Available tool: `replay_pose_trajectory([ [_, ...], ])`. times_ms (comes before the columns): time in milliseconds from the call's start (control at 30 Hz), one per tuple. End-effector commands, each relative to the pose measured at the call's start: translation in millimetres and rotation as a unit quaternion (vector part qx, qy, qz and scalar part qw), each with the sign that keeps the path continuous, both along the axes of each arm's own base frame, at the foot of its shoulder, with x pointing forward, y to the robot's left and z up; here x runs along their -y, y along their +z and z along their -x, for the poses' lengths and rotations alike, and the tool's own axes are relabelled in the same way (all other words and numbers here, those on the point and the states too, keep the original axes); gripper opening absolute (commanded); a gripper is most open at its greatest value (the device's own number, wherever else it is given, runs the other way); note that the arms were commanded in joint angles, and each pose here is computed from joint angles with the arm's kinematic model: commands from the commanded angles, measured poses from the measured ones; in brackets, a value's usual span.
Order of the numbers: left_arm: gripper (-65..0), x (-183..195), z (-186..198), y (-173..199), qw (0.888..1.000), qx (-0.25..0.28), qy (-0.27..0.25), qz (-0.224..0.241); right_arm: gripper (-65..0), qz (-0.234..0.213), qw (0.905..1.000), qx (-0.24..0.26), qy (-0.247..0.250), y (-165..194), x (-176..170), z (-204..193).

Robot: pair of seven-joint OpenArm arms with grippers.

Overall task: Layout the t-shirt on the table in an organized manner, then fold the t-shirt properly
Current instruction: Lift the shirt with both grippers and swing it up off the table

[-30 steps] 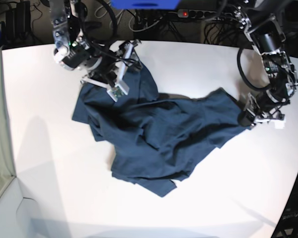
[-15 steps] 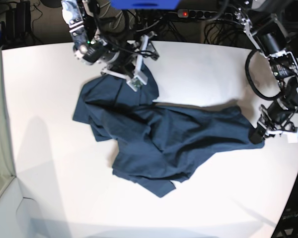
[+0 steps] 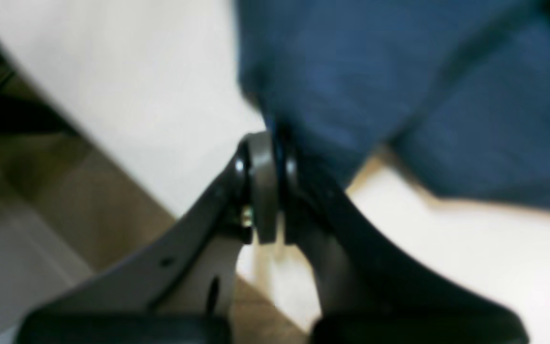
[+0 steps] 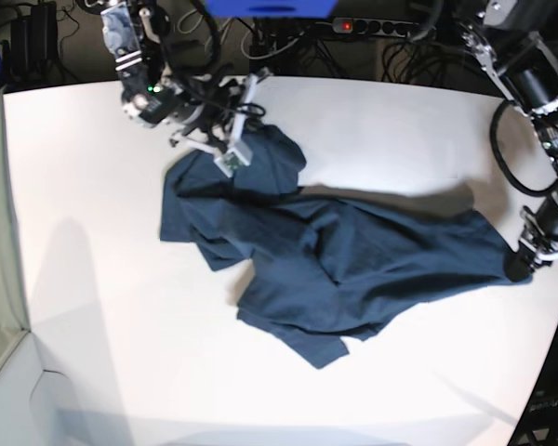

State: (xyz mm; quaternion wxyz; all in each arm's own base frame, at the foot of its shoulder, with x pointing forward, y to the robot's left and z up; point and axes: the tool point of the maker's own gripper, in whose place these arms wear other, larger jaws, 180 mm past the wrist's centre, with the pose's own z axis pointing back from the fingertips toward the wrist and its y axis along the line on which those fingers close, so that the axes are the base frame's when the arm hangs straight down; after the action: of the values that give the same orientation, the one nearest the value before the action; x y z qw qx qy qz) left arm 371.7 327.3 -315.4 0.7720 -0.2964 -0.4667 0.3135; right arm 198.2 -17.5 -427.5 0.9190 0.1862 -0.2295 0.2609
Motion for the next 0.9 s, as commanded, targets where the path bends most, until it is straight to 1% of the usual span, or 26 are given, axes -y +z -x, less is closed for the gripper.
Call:
replay_pose_trajectory([
  [0, -64.8, -12.5, -7.5, 26.2, 0.999, 0.035, 0.009, -0.008, -65.0, 0.015, 0.9998, 0.009, -0.007, 2.4, 10.9, -6.0],
  [100, -64.8, -17.7, -9.6, 33.0, 0.999, 0.042, 0.012, -0.013, -65.0, 0.042, 0.9984, 0.019, -0.033, 2.4, 46.9, -18.4],
  [167, -64.8, -27.9, -7.4, 38.2, 0.998, 0.048, 0.025, -0.014, -65.0, 0.055, 0.9968, 0.040, -0.042, 11.8, 62.7, -33.4],
  [267, -64.8, -41.0, -3.7, 44.2, 0.998, 0.053, 0.039, -0.018, -65.0, 0.086, 0.9919, 0.072, -0.059, 27.7, 98.1, -49.2],
  [400, -64.8, -54.8, -5.4, 59.4, 0.996, 0.064, 0.047, -0.032, -65.0, 0.126, 0.9806, 0.127, -0.081, 60.5, 140.0, -79.5],
  [533, -64.8, -58.4, -5.9, 63.9, 0.996, 0.067, 0.048, -0.037, -65.0, 0.154, 0.9684, 0.163, -0.110, 85.7, 176.7, -103.6],
  [633, -64.8, -60.5, -5.5, 65.4, 0.996, 0.067, 0.049, -0.040, -65.0, 0.163, 0.9606, 0.184, -0.129, 102.5, 194.5, -114.2],
  [733, -64.8, -59.5, -5.3, 64.1, 0.996, 0.066, 0.048, -0.039, -65.0, 0.167, 0.9531, 0.222, -0.119, 127.6, 195.8, -119.5],
  [800, -64.8, -58.5, -5.6, 63.5, 0.996, 0.066, 0.047, -0.038, -65.0, 0.171, 0.9464, 0.249, -0.114, 145.5, 196.8, -121.4],
  [867, -64.8, -54.9, -6.5, 61.3, 0.996, 0.066, 0.046, -0.033, -65.0, 0.171, 0.9373, 0.279, -0.119, 166.9, 197.8, -130.1],
])
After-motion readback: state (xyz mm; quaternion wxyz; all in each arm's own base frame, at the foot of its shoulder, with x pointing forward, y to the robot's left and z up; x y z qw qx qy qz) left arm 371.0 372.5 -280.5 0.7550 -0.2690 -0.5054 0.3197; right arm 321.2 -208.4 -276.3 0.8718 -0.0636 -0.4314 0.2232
